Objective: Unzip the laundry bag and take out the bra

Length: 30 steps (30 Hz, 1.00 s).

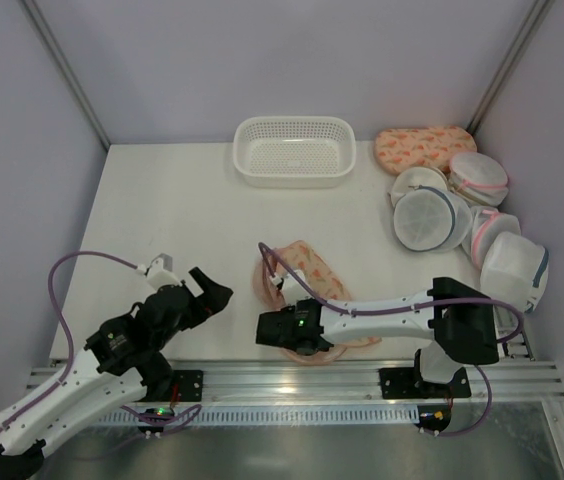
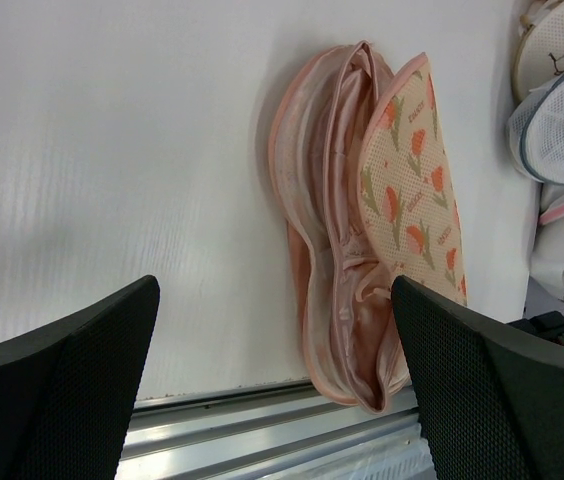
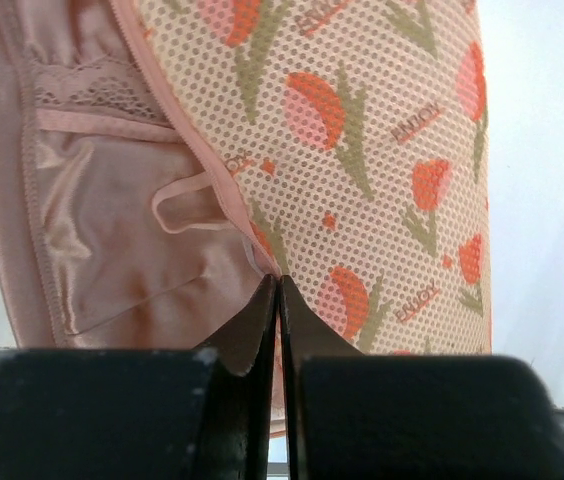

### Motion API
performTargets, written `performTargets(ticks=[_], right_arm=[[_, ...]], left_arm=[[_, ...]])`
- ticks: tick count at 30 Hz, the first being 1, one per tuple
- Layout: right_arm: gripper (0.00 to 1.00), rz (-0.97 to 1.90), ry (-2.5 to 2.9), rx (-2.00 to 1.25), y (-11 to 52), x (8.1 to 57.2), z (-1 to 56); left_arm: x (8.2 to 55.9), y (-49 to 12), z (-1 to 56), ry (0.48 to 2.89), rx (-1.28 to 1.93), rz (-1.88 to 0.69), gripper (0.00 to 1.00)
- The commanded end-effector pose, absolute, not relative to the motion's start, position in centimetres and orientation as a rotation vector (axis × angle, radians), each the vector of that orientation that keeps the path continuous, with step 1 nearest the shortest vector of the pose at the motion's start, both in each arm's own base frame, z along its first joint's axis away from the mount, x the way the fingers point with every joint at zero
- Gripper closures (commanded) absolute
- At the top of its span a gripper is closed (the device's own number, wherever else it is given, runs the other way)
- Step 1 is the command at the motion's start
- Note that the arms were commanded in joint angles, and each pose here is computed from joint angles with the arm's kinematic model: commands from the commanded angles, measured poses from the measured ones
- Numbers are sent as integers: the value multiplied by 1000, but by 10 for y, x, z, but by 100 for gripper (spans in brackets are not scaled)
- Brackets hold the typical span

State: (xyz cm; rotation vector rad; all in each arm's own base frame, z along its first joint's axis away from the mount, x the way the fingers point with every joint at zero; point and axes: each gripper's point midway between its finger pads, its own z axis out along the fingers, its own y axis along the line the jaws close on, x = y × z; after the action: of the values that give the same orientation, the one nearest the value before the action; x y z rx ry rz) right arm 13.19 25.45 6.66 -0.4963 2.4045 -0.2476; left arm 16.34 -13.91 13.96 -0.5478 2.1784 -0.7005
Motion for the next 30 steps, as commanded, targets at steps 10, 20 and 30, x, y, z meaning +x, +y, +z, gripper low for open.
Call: performTargets(ticks=[10, 20, 30], right_arm=[[96, -345, 2220, -8, 159, 177, 148], [15, -517, 2084, 383, 53, 211, 174], [6, -121, 1979, 364, 79, 211, 211]], left_arm=[[167, -154, 151, 2158, -529, -784, 0], [164, -192, 158, 2188, -404, -960, 1], [178, -264, 156, 2175, -388, -1280, 0]])
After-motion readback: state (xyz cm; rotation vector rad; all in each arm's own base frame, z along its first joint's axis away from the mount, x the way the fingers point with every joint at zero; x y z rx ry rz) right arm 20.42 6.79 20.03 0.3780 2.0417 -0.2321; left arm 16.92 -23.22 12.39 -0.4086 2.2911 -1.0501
